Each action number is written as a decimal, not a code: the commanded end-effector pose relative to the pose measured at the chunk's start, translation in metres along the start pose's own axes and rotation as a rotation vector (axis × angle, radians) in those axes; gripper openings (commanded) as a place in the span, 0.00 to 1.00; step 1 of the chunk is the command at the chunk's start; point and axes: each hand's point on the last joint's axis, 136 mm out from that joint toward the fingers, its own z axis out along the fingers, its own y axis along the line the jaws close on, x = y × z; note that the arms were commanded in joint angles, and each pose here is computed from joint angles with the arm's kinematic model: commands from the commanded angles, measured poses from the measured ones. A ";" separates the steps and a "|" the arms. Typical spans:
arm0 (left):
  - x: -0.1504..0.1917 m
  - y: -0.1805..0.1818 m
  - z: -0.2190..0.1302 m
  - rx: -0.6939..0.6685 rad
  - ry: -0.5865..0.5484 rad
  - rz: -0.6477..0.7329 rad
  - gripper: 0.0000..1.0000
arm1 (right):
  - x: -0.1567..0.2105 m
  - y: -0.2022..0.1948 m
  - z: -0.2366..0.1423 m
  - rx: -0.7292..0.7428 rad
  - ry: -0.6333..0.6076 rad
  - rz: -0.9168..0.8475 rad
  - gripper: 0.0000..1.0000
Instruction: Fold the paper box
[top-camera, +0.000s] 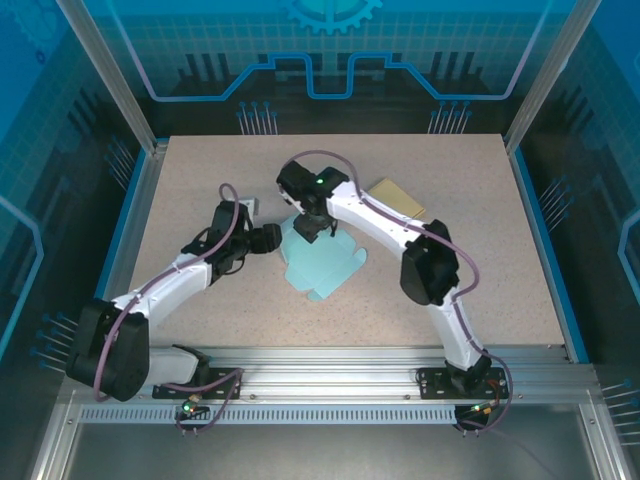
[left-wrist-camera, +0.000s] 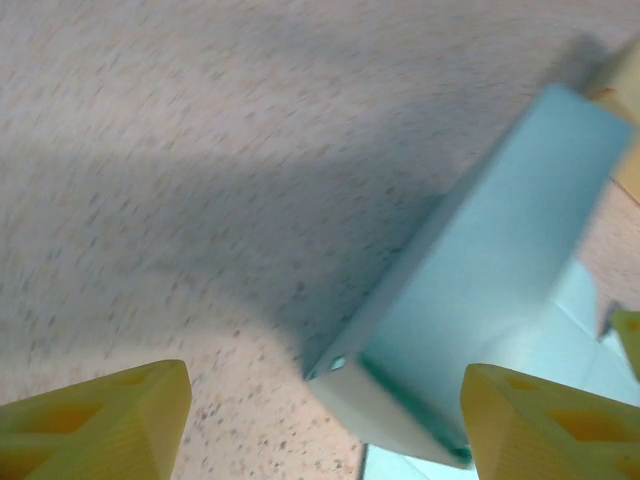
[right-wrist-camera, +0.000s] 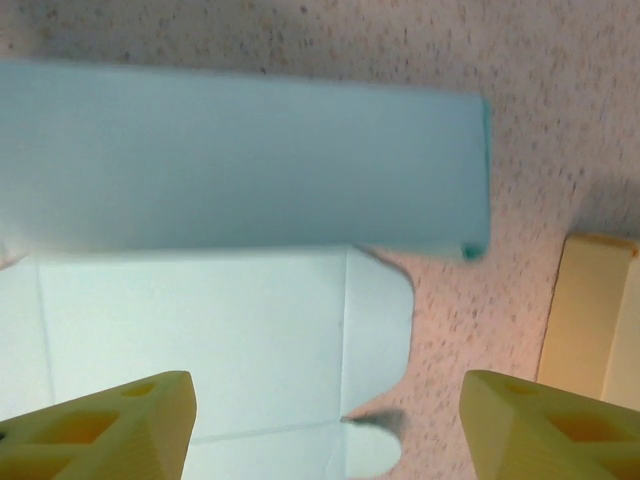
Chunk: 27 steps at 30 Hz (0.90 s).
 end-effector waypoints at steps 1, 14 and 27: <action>-0.031 -0.036 -0.013 0.155 -0.035 0.264 0.73 | -0.012 -0.016 -0.046 -0.066 -0.172 0.154 0.71; -0.026 -0.037 0.008 0.161 0.061 0.302 0.73 | 0.002 -0.023 0.025 -0.146 -0.381 0.311 0.65; -0.028 -0.031 0.013 0.122 0.071 0.288 0.74 | -0.017 -0.027 0.081 -0.239 -0.476 0.352 0.57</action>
